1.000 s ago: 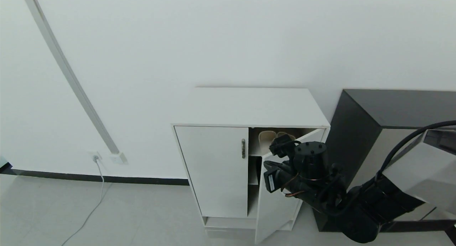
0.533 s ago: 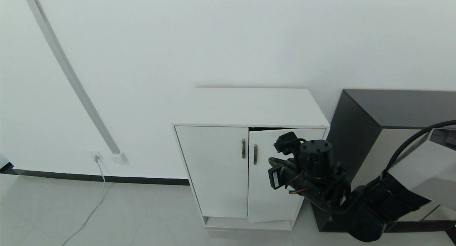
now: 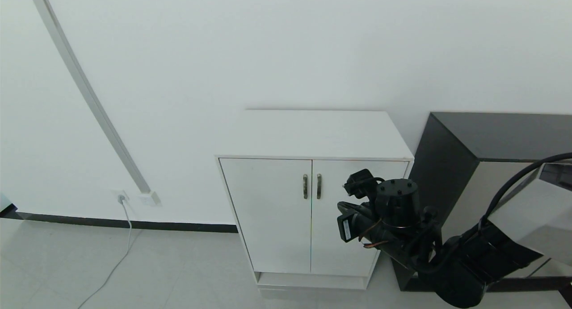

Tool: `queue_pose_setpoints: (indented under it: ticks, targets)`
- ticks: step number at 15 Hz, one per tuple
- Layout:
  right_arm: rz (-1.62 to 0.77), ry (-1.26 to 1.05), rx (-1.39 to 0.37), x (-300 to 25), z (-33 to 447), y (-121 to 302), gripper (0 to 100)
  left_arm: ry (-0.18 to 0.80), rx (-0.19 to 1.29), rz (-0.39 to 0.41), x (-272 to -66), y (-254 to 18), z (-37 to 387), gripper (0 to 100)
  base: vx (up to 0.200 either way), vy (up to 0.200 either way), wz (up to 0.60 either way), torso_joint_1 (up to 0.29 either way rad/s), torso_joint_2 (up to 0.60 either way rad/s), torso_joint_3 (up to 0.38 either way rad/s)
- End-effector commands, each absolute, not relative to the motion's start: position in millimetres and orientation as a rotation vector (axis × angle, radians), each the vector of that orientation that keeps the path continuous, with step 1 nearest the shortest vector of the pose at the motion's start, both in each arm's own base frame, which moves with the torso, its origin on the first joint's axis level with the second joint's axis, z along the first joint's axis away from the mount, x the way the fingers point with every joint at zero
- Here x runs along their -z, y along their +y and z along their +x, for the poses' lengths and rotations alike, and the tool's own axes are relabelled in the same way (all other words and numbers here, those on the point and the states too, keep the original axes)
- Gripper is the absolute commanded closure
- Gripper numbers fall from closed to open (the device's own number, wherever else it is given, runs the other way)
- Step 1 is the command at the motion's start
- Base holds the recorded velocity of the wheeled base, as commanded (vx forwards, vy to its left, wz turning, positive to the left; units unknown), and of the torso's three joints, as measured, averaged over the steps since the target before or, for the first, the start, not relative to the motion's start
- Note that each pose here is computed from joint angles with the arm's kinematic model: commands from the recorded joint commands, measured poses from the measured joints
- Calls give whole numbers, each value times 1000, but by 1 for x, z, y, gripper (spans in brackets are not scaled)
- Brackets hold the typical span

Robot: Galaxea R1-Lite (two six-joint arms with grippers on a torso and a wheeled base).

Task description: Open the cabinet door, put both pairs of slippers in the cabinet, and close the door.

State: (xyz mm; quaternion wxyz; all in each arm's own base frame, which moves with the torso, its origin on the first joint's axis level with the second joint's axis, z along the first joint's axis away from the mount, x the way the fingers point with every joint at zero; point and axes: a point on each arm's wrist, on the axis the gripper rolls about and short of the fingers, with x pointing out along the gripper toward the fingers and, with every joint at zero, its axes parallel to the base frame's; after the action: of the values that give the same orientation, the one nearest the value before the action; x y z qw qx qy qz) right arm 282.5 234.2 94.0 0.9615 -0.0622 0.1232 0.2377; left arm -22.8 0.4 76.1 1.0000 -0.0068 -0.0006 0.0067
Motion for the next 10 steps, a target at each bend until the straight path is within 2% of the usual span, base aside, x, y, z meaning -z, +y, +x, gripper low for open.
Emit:
queue_pose_setpoints:
  ticks: [1, 4, 10]
  targets:
    - [-127, 250, -482, -94, 282, 234, 100, -2, -14, -14, -76, 0, -23, 100, 0, 0, 0, 0, 0, 0]
    - [-124, 243, -476, -97, 281, 233, 100, -2, -14, -15, -76, 0, -23, 100, 0, 0, 0, 0, 0, 0]
    - [-85, 171, -361, -129, 283, 204, 100, -2, -14, -14, -76, 0, -23, 100, 0, 0, 0, 0, 0, 0]
